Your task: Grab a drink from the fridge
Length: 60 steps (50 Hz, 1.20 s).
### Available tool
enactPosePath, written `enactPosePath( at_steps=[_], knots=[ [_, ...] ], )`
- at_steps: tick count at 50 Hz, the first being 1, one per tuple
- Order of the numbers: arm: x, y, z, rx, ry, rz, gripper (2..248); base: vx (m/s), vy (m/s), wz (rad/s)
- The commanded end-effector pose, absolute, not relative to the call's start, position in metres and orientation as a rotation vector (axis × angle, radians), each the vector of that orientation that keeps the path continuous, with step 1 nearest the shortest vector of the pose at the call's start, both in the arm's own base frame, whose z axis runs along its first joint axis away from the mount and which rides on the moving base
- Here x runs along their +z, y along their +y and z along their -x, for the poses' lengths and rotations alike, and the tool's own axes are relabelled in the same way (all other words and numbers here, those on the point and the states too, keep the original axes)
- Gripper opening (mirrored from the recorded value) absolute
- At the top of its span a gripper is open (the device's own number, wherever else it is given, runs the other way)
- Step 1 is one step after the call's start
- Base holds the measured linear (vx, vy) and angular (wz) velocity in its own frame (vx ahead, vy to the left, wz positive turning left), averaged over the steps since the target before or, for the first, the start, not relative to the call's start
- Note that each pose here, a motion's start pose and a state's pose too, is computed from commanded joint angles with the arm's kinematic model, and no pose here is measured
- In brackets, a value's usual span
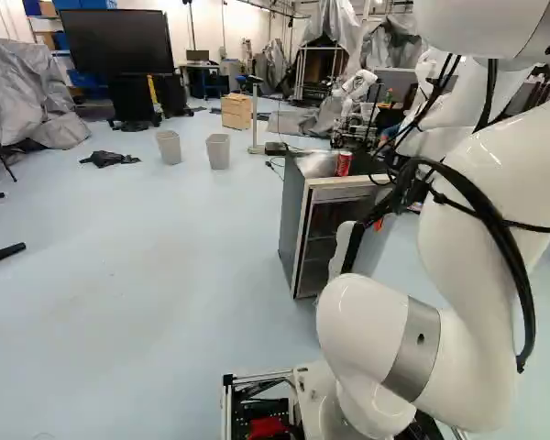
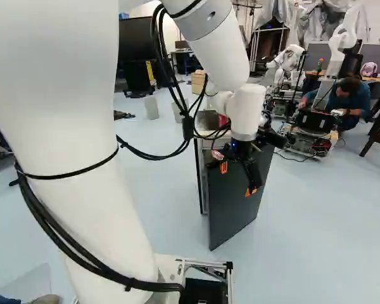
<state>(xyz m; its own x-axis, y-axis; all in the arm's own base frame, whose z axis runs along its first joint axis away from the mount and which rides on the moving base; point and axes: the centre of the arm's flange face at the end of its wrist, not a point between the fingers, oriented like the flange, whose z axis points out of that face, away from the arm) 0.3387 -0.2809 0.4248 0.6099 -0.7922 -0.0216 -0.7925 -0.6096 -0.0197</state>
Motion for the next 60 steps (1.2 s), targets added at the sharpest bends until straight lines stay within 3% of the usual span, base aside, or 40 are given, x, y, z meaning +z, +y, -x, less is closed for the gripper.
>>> enactPosePath(
  at_steps=[60],
  knots=[
    [0.426, -0.195, -0.415, 0.009, 1.014, 2.947, 247, 0.000, 0.000, 0.000]
  ],
)
